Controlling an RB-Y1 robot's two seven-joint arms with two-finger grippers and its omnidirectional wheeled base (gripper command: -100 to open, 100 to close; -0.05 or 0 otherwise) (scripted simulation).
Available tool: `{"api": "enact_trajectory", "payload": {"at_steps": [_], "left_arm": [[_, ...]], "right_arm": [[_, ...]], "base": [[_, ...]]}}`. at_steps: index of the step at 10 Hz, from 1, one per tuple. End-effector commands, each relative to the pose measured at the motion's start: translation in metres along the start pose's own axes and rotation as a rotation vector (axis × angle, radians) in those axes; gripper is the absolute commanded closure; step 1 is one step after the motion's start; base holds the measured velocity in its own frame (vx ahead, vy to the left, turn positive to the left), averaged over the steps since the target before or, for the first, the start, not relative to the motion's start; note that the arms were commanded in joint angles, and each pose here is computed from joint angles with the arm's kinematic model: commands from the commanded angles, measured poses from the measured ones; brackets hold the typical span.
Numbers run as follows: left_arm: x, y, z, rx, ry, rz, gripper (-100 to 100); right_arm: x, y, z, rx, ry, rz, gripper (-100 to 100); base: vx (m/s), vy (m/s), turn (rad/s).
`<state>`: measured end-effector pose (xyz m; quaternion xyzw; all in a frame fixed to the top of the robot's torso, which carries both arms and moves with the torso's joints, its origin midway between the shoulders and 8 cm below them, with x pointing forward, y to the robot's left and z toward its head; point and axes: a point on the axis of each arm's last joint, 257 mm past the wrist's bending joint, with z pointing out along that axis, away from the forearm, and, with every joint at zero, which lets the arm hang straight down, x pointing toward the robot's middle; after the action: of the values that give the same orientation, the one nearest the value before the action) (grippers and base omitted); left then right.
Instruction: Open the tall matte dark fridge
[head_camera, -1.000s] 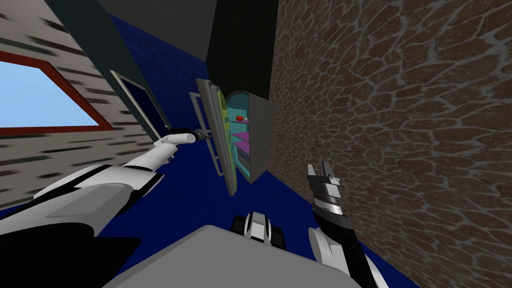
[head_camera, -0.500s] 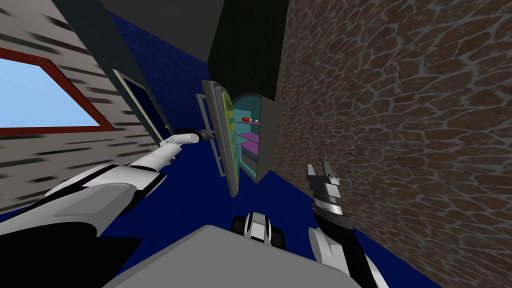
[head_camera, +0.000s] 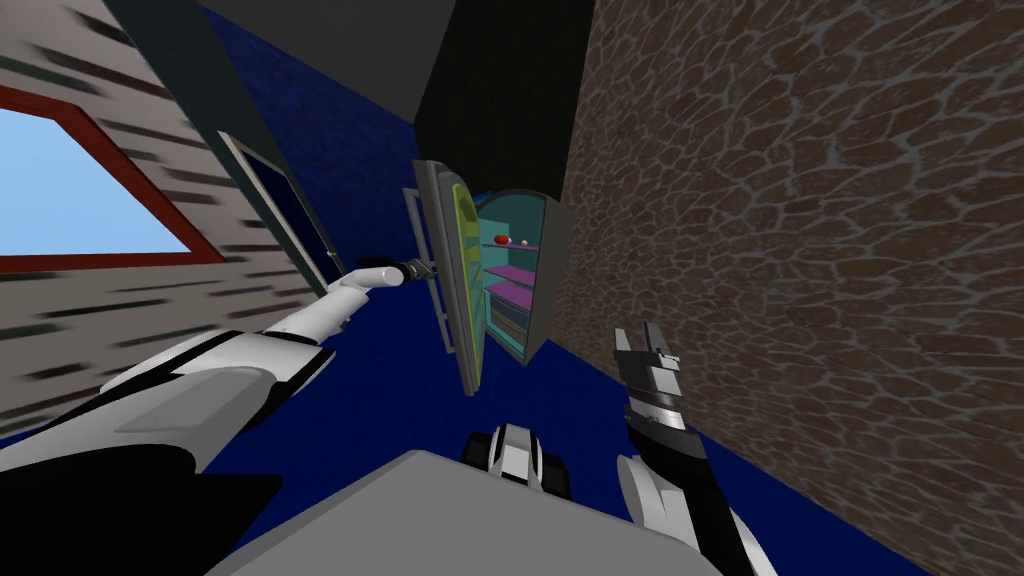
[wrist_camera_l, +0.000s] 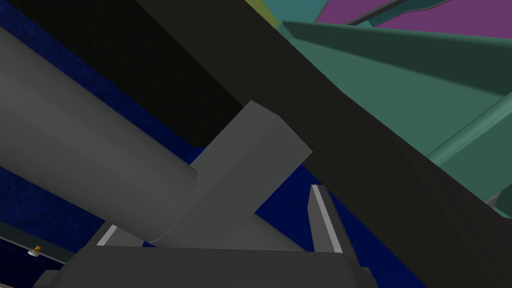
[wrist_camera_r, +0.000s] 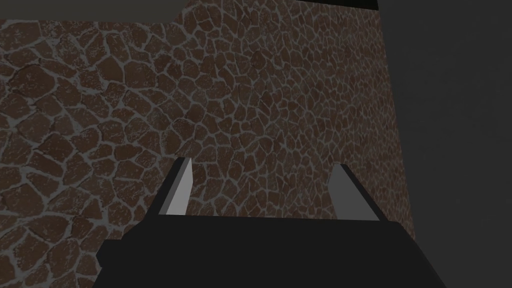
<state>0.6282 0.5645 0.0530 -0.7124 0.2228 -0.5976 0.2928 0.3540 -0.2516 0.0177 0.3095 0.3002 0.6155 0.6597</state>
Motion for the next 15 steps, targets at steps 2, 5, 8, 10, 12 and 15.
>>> {"api": "enact_trajectory", "payload": {"at_steps": [2, 5, 8, 10, 12, 15], "left_arm": [[0.031, 0.025, 0.003, -0.045, 0.057, 0.019, 100], [0.039, 0.033, 0.004, -0.060, 0.079, 0.011, 100], [0.062, 0.051, 0.002, -0.099, 0.123, 0.021, 100], [0.072, 0.062, 0.000, -0.120, 0.142, 0.026, 100], [0.081, 0.072, -0.002, -0.142, 0.162, 0.030, 100], [0.100, 0.094, -0.006, -0.186, 0.201, 0.040, 100]], "right_arm": [[0.000, 0.000, 0.000, 0.000, 0.000, 0.000, 0], [0.000, 0.000, 0.000, 0.000, 0.000, 0.000, 0], [0.000, 0.000, 0.000, 0.000, 0.000, 0.000, 0], [0.000, 0.000, 0.000, 0.000, 0.000, 0.000, 0], [0.000, 0.000, 0.000, 0.000, 0.000, 0.000, 0], [0.000, 0.000, 0.000, 0.000, 0.000, 0.000, 0]], "base": [[-0.131, 0.298, -0.098], [-0.087, 0.254, -0.070], [-0.003, 0.222, -0.042], [-0.018, 0.284, -0.035], [-0.007, 0.318, -0.076], [0.000, 0.292, -0.040]]}}
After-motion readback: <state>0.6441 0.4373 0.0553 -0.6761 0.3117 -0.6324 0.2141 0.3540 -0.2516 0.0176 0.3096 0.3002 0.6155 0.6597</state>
